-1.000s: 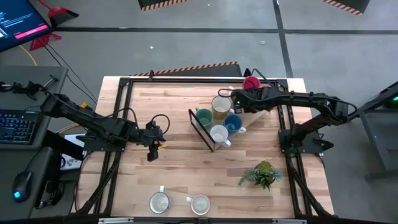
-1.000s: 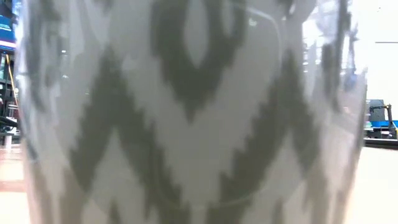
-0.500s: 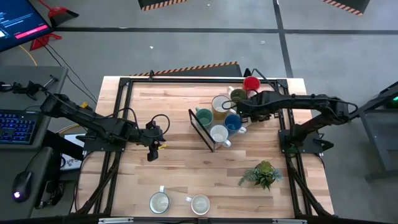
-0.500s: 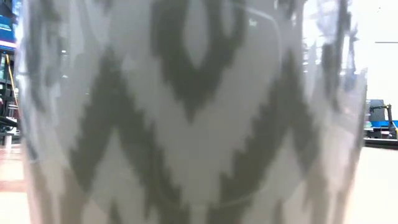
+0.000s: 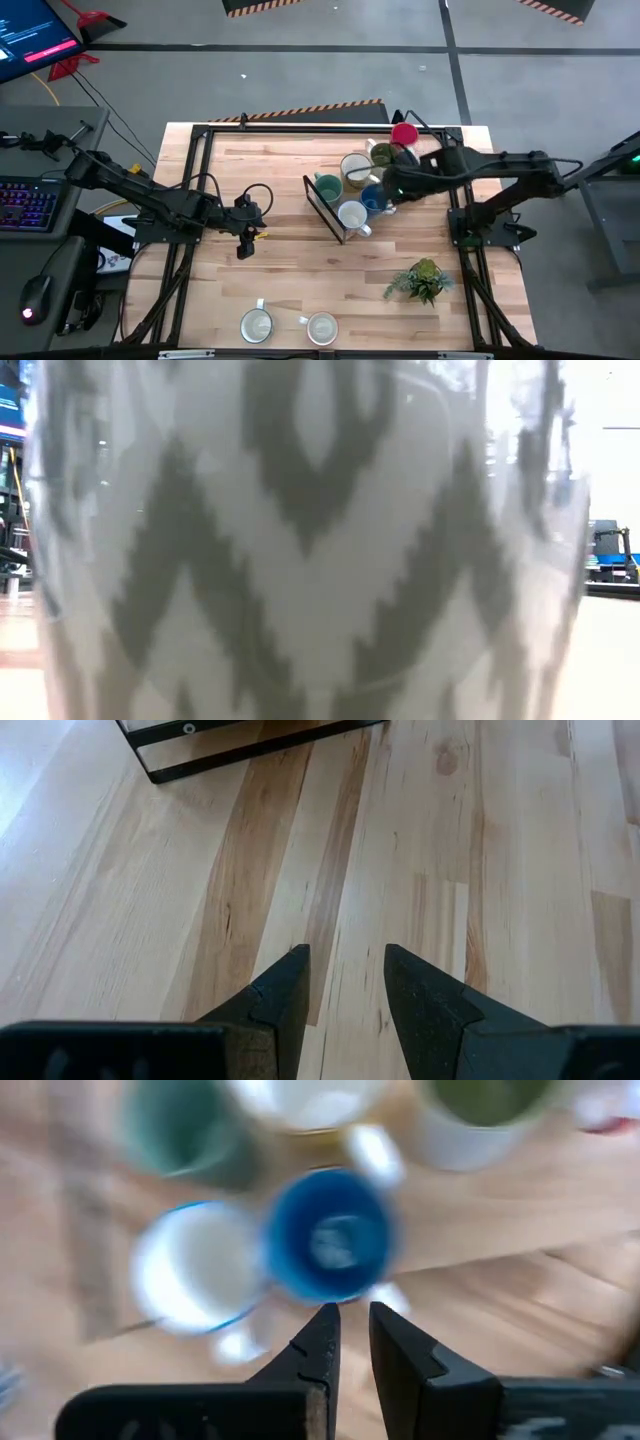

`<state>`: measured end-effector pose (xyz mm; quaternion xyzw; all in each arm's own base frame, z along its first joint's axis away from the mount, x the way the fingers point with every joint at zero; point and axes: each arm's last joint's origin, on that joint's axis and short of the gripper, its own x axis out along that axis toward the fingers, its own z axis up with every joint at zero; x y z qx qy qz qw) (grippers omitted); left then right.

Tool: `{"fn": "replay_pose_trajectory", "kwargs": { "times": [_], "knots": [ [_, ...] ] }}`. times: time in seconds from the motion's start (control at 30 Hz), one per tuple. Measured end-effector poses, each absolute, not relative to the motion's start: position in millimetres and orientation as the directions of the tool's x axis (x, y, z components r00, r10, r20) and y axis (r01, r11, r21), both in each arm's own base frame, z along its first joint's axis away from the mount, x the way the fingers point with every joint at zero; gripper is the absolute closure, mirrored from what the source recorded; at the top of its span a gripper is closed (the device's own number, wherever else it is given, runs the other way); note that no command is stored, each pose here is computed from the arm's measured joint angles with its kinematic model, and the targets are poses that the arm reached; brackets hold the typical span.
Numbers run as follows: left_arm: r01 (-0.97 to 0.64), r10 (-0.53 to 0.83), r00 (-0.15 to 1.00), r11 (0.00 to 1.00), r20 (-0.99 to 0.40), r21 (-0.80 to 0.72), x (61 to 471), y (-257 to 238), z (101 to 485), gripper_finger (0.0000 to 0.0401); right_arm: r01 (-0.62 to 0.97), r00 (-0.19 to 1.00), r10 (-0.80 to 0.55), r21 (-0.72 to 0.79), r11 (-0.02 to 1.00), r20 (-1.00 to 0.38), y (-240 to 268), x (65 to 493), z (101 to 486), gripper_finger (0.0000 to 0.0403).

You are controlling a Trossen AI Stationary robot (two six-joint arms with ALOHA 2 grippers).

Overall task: Place coffee mugs
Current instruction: Put the blue patterned mug on the shelf

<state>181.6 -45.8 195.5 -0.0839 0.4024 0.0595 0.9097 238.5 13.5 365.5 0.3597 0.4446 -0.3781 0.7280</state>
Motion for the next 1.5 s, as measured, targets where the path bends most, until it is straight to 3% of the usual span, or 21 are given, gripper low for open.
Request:
{"fn": "replay_pose_trajectory", "kwargs": {
  "times": [0.2, 0.37, 0.57, 0.67, 1.0, 1.3, 1.5],
  "knots": [
    [-0.176, 0.041, 0.669, 0.979, -0.742, -0.105, 181.6, -45.8, 195.5, 0.0279, 0.626, 0.576, -0.102, 0.357, 0.694, -0.811, 65.2, 250.0, 384.6, 0.0369],
    [-0.174, 0.030, 0.668, 0.978, -0.743, -0.117, 181.6, -46.1, 195.5, 0.0279, 0.432, 0.656, -0.023, 0.350, 0.831, -0.755, 102.5, 253.6, 385.5, 0.0369],
    [0.036, -0.287, 0.623, 0.940, -0.727, -0.340, 183.8, -60.3, 209.4, 0.0279, 0.408, 0.628, 0.013, 0.343, 0.846, -0.778, 124.7, 246.5, 379.8, 0.0369],
    [0.099, -0.349, 0.612, 0.924, -0.710, -0.369, 182.6, -72.1, 218.5, 0.0279, 0.414, 0.618, -0.005, 0.320, 0.852, -0.786, 128.2, 242.6, 378.5, 0.0369],
    [0.086, -0.255, 0.720, 0.956, -0.646, -0.281, 188.0, -120.5, 257.1, 0.0279, 0.479, 0.499, -0.087, 0.191, 0.857, -0.862, 123.3, 228.6, 370.5, 0.0369],
    [0.161, -0.205, 0.574, 0.978, -0.793, -0.136, 206.2, -185.7, 285.1, 0.0305, 0.479, 0.376, -0.092, 0.108, 0.871, -0.922, 120.9, 216.8, 365.6, 0.0369],
    [0.093, -0.148, 0.432, 0.989, -0.890, -0.119, 213.8, -219.5, 283.6, 0.0308, 0.476, 0.350, -0.102, 0.083, 0.876, -0.931, 120.7, 213.5, 364.7, 0.0369]
  ]
}}
